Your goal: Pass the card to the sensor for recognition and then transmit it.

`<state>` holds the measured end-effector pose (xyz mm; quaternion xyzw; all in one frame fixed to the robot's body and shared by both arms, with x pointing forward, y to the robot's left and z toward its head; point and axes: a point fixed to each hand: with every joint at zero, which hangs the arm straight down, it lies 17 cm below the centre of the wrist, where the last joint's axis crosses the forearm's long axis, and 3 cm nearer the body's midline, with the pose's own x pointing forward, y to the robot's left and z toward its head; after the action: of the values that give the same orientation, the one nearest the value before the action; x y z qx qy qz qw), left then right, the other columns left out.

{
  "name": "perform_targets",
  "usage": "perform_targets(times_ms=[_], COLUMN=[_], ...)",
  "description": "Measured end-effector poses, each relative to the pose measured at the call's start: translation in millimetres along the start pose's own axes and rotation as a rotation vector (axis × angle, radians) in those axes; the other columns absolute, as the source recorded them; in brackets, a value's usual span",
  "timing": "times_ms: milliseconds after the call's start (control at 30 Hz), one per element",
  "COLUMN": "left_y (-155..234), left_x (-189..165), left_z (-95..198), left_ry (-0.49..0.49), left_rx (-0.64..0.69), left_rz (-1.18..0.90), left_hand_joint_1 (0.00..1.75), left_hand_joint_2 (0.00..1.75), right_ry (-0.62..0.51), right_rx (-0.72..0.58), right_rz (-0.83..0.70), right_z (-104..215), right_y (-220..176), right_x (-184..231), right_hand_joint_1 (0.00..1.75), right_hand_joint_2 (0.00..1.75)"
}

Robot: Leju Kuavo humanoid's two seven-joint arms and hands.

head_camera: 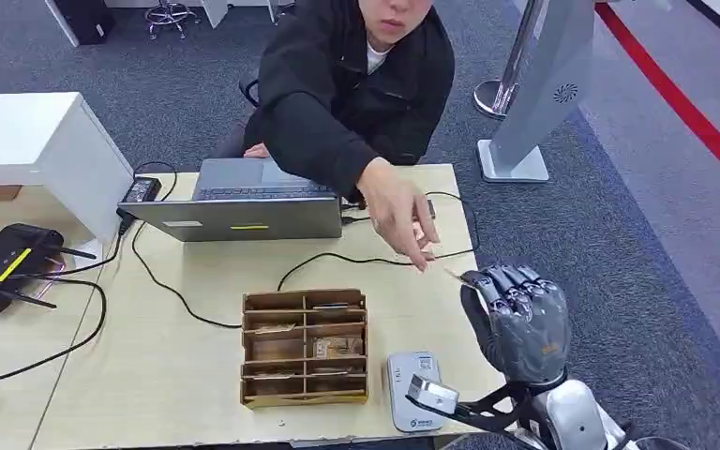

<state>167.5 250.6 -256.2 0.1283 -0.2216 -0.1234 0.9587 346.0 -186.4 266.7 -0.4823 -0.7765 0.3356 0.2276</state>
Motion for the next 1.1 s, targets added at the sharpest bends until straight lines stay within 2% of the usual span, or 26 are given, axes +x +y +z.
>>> perform_targets(times_ms=[200,400,633,1100], left_y=[-2,-1,-1,-1], left_x=[1,0,-6,-12], left_z=[0,1,2,4], left_ry=[-0.002,-0.009,-0.008,-0.007], left_rx=[-0.002,0.003,0.009,0.017], left_rz=[-0.001,-0.002,0.003,0.015], left_hand_joint_1=[0.0,0.0,0.0,0.0], left_hand_joint_2=[0.0,0.0,0.0,0.0], right_ry=[0.019,0.052,0.084,0.199], right_rx=[0.018,0.085,0.161,0.271], right_rz=[-0.112,-0.338,-0.519,-0.743], right_z=[3,13,29,53], right_y=[3,12,20,37], right_x=[2,14,33,48], right_hand_joint_1=[1.75,1.75,1.75,1.75], right_hand_joint_2=[1.75,1.75,1.75,1.75])
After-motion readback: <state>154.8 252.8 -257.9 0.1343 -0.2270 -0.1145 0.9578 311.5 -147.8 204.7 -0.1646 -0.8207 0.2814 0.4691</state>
